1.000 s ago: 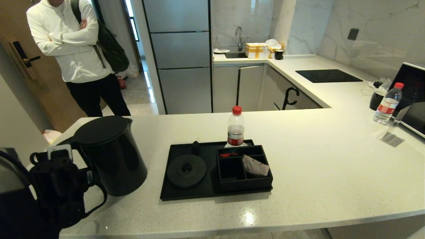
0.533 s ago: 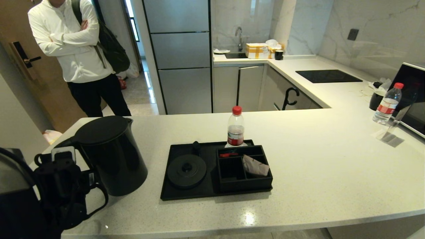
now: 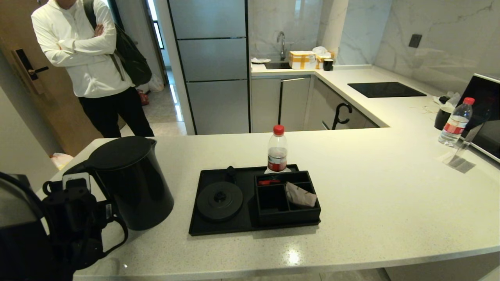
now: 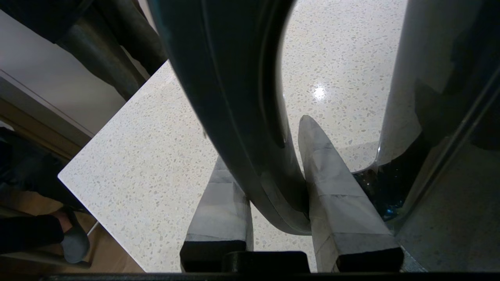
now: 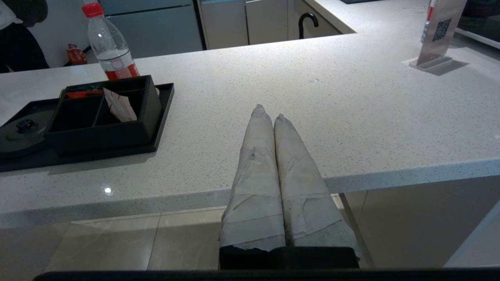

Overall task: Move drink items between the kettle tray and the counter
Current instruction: Place it on the left

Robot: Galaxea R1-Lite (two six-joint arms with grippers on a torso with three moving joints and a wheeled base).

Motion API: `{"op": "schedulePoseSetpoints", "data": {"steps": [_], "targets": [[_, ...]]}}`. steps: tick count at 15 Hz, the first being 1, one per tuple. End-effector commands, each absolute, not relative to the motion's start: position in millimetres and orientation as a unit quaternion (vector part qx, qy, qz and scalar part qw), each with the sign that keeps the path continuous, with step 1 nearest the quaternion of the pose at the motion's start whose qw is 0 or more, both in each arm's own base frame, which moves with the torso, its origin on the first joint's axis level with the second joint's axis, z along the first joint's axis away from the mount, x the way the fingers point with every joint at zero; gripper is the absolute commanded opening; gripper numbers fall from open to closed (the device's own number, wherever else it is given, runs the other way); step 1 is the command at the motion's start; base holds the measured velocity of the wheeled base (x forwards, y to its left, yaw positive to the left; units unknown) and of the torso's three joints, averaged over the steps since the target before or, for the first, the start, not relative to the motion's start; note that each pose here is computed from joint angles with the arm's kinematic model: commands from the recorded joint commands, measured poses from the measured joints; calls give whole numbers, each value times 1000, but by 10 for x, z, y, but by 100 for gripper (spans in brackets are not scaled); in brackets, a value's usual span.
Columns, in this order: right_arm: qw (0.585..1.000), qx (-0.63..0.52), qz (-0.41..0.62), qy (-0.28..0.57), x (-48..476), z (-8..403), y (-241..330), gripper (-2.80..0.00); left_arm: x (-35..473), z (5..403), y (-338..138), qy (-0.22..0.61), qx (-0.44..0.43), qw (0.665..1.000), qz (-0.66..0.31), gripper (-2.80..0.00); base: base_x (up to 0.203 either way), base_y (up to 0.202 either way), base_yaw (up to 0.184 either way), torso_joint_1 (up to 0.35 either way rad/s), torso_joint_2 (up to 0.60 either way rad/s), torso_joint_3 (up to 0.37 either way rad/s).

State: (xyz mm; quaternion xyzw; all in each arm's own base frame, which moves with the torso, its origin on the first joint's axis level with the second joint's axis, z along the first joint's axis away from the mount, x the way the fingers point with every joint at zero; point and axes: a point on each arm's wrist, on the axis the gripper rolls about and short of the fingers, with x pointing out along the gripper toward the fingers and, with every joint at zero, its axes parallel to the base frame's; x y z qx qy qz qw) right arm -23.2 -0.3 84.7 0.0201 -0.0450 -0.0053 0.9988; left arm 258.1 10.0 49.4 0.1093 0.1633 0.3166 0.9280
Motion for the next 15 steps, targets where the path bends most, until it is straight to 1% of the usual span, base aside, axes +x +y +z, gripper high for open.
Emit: {"op": "schedulePoseSetpoints", "data": {"steps": [1,3,4,15], "targets": [[999,20,-6,-30,-208,763,-3,-280,2588,509,100,158,108,928,319,-280,0,0,0,0,0,0],[999,20,-6,-31,-209,766,-3,-280,2592,487,100,161,110,927,319,-280,0,0,0,0,0,0],[999,20,-6,-31,-209,766,-3,-280,2595,490,100,160,109,927,320,0,0,0,0,0,0,0],[999,20,-6,-31,-209,766,-3,-280,2568,557,89,149,104,931,318,0,0,0,0,0,0,0]]}}
